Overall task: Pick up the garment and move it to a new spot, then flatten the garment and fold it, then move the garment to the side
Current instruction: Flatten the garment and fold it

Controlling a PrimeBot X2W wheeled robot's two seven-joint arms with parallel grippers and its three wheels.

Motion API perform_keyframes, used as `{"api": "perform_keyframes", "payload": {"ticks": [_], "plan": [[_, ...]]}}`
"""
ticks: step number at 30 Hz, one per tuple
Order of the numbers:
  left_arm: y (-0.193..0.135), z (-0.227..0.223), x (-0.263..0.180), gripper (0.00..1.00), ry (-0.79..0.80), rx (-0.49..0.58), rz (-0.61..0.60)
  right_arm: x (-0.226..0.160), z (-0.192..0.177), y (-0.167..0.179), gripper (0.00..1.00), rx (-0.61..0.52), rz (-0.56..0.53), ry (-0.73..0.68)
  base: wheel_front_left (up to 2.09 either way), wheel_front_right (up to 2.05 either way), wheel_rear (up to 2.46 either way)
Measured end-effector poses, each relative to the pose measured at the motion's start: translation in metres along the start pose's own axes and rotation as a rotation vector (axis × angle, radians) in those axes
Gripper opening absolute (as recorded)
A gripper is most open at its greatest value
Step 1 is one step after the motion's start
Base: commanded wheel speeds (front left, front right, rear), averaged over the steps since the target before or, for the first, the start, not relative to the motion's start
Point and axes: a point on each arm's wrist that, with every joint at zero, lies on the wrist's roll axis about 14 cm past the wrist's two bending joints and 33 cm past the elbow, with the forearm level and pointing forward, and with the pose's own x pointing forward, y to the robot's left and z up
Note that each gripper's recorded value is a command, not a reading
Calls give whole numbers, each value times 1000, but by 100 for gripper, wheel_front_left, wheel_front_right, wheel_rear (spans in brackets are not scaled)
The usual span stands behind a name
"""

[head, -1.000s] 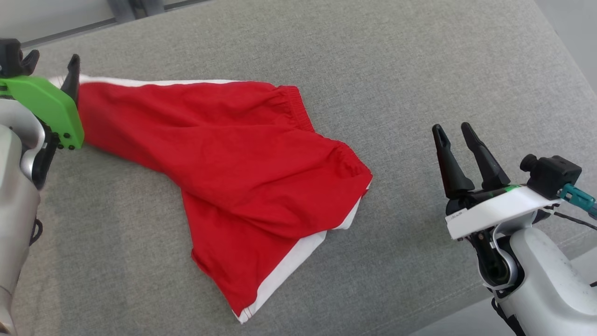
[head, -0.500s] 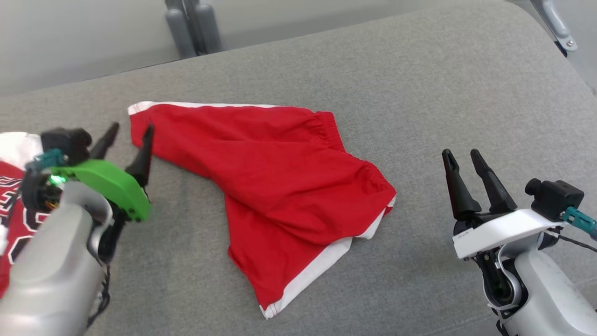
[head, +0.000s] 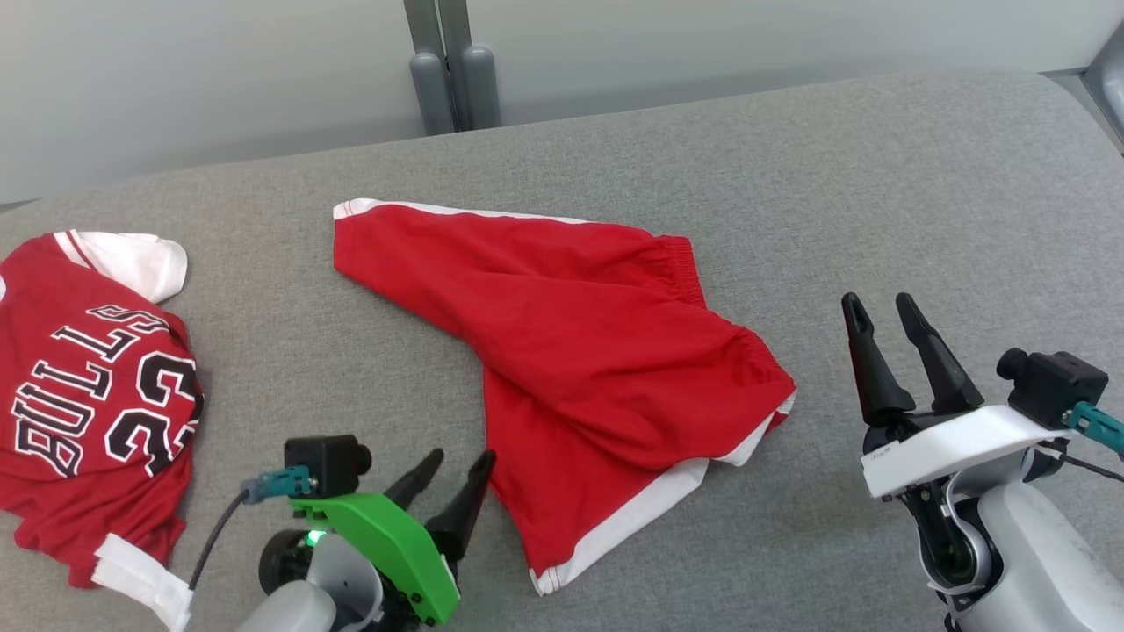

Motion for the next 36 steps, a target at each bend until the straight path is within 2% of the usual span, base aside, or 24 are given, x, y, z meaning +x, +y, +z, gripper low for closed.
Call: {"api": "perform_keyframes", "payload": {"ticks": [8,15,16,18,22,30,36], "plan": [[-21,-33,1,100,130,-88,-30,3,-4,-3,100,-4,-5,13,0,0,0],[-19,-56,6,100,208,-117,-12,2,-9,-10,100,-4,-24,27,0,0,0],[-20,-57,7,42,211,-121,-14,1,-9,-11,100,-3,-26,27,0,0,0],[-19,-56,8,0,201,-126,-13,1,-10,-12,100,-3,-29,29,0,0,0],[-12,-46,8,0,163,-128,0,1,-9,-11,100,-1,-29,28,0,0,0],[33,2,-10,0,17,-95,106,0,-4,-10,100,-8,-21,18,0,0,0],[52,4,-27,0,12,-77,164,-2,-2,-11,100,-15,-18,19,0,0,0]]}}
